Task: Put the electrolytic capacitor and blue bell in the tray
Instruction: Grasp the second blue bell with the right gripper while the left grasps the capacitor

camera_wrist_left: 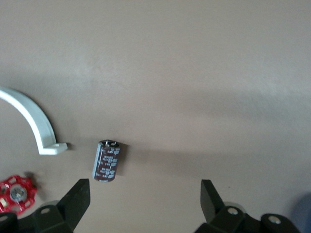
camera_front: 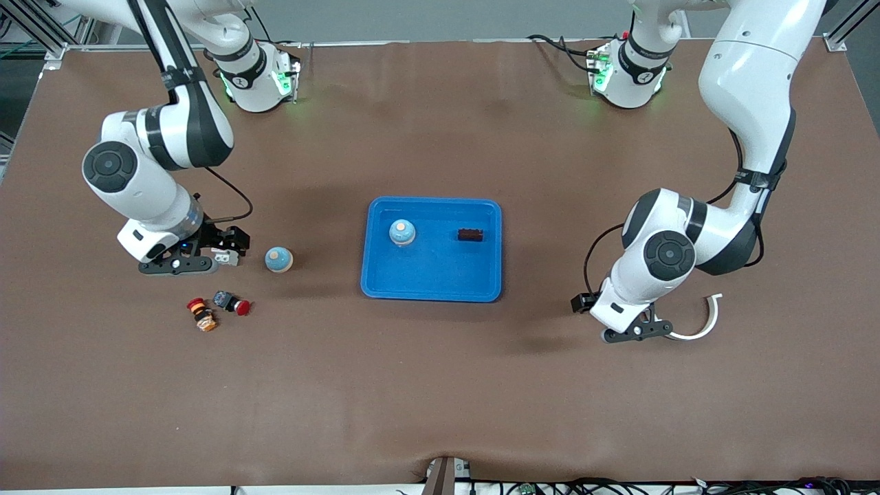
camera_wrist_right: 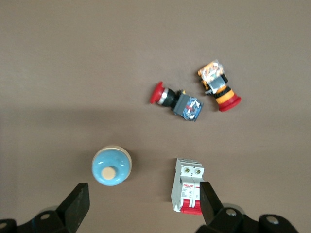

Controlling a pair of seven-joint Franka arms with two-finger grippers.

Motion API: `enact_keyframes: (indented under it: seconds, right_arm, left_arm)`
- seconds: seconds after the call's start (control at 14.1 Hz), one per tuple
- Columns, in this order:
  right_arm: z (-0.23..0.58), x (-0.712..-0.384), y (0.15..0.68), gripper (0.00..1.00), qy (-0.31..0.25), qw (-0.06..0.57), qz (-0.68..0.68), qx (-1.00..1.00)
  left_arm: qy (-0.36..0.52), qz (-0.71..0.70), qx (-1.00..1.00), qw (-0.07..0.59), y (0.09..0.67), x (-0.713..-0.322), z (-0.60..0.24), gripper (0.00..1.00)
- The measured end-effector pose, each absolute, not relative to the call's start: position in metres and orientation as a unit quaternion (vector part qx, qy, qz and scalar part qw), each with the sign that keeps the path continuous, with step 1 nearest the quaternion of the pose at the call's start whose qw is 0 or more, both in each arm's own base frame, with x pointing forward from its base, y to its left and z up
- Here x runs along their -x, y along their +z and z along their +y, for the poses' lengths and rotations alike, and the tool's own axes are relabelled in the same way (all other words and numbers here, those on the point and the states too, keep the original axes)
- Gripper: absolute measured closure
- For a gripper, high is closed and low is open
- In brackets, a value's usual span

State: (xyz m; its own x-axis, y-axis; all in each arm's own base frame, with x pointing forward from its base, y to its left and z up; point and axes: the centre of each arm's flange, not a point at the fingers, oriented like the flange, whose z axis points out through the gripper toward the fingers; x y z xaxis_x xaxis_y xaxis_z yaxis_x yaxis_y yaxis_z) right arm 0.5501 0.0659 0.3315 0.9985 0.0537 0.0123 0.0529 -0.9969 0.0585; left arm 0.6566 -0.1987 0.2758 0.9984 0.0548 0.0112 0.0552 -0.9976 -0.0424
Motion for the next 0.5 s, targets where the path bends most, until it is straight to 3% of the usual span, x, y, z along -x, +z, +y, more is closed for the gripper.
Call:
enact_keyframes:
  seconds: [0.5]
  right_arm:
    - [0.095,-0.543,0.285,0.0,-0.014,0.005,0.025,-1.0]
  left_arm:
    - [-0.002,0.072,0.997,0.027,0.274,-0.667,-0.161,0.0]
